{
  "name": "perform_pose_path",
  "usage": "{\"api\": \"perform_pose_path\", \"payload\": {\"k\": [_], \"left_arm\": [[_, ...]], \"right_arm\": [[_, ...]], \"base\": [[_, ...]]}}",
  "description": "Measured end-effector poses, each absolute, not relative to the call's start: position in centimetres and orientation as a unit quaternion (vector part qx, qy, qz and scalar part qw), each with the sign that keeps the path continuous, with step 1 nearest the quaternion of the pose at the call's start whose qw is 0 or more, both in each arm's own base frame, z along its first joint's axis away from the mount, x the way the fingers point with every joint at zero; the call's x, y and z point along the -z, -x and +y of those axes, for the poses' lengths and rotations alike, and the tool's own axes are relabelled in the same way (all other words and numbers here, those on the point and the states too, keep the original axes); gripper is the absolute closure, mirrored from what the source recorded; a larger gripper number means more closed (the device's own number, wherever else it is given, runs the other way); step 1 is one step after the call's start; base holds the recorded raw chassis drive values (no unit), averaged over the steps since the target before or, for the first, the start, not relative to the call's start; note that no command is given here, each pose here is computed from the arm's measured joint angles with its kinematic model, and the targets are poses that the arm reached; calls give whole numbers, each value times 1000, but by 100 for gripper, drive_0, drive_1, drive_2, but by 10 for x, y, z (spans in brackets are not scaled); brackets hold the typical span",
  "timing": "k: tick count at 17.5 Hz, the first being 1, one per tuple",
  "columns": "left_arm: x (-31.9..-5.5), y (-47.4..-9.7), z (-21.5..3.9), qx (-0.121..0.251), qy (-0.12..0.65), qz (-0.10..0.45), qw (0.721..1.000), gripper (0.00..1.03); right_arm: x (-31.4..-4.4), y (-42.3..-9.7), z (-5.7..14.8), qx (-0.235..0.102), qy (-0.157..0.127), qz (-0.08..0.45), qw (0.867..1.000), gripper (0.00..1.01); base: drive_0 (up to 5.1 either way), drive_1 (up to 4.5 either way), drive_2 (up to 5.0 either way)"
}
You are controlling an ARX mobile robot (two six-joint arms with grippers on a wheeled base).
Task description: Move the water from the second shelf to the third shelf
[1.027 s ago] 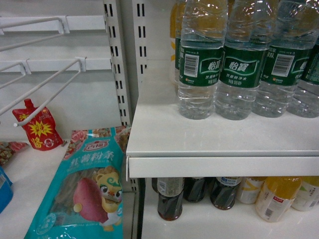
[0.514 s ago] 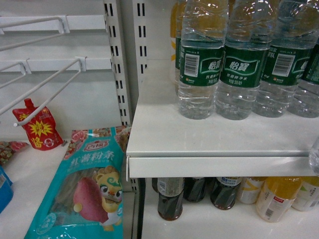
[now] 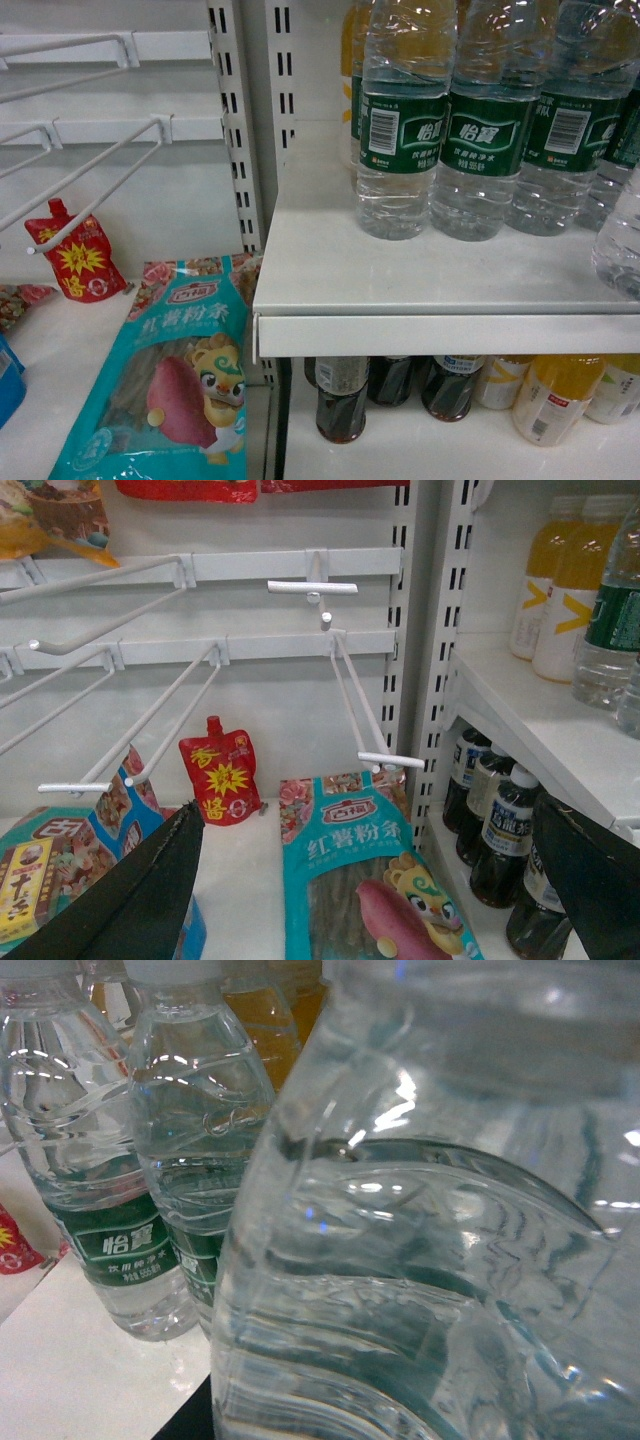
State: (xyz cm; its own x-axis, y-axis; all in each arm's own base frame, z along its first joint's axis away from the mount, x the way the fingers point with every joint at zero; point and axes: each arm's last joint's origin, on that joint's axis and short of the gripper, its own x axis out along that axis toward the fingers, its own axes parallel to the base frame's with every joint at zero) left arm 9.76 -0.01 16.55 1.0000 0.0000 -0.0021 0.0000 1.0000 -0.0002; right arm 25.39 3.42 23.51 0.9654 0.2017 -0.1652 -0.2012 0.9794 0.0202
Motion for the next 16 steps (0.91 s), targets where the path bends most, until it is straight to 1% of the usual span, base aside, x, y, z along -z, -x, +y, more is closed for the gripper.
{"api": "perform_pose_path", "payload": {"k": [3,4,8,16], "left_arm": [[-166,-98,0,0,0,1,1000,5],[-166,-98,0,0,0,1,1000,5],[-166,-98,0,0,0,1,1000,5],[-166,-98,0,0,0,1,1000,5]], "right_arm": [[-226,-265,35,-97,0,91,991,58],[-223,-268,36,-98,5,90,991,58],[-218,-278,40,-100,11,85,991,58],[-211,-300,47,-94,14,72,993,58]], "base": [[0,0,0],[0,0,0],[0,0,0],[0,0,0]]}}
